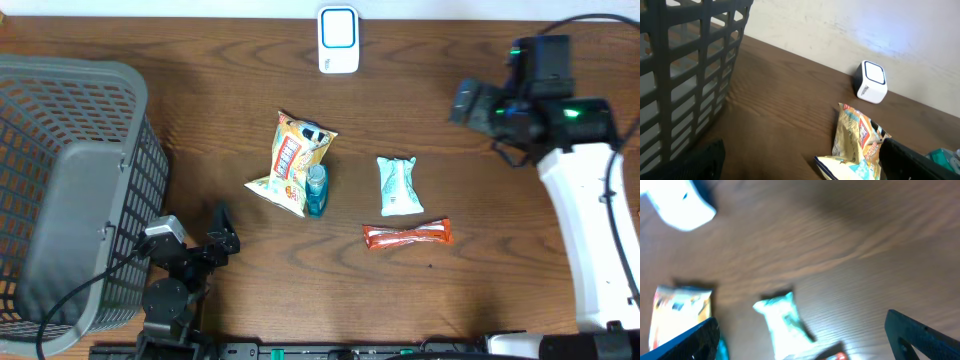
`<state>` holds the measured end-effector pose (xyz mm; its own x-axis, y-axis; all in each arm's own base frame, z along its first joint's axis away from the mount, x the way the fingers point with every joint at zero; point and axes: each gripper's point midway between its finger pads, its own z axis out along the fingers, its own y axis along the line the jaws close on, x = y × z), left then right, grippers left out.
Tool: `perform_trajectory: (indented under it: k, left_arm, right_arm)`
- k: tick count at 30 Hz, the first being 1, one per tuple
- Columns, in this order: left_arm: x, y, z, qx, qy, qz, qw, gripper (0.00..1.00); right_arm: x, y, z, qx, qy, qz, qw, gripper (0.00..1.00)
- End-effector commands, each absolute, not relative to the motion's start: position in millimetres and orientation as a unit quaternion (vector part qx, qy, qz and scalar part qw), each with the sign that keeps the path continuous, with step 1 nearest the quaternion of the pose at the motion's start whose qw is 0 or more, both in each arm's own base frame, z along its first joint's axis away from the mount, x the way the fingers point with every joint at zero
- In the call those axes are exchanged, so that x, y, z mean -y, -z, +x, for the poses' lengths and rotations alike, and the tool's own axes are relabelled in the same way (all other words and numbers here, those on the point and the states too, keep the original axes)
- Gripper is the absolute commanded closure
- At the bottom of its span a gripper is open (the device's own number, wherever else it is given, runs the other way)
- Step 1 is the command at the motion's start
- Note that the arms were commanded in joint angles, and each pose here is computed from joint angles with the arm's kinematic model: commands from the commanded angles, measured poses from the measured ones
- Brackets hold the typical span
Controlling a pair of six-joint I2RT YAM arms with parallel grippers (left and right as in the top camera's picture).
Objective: Scan the item barcode
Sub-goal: 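Move the right gripper over the mint-green wrapped pack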
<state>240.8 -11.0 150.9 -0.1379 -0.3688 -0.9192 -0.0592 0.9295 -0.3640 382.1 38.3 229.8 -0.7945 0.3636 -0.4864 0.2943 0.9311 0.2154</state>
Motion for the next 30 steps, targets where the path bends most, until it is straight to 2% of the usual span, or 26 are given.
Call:
perform_trajectory:
  k: [1,7,17,30]
  left_arm:
    - [7.6,-135.3,240.4,-0.757,0.105,-0.145,0.628,0.02]
    - [7.6,-135.5,240.4,-0.757,0.105,-0.145,0.628,0.02]
    - [7.6,-135.5,240.4,-0.757,0.105,-0.145,0.628,0.02]
    - [7.6,-135.3,240.4,-0.757,0.105,-0.145,0.628,0.02]
  right_arm:
    - [-81.5,-207.8,378.0,-0.96,-0.079,0.137,0.233,0.01]
    - [-127.8,-167.7,376.1,-0.979,-0.065,0.051,0.186,0.01]
    - [-131.2,-77.8,380.1,-0.995,-0.039,0.054,0.076,0.01]
    - [-95.3,-68.9,367.7,-0.997,-0.027,0.064,0.025,0.01]
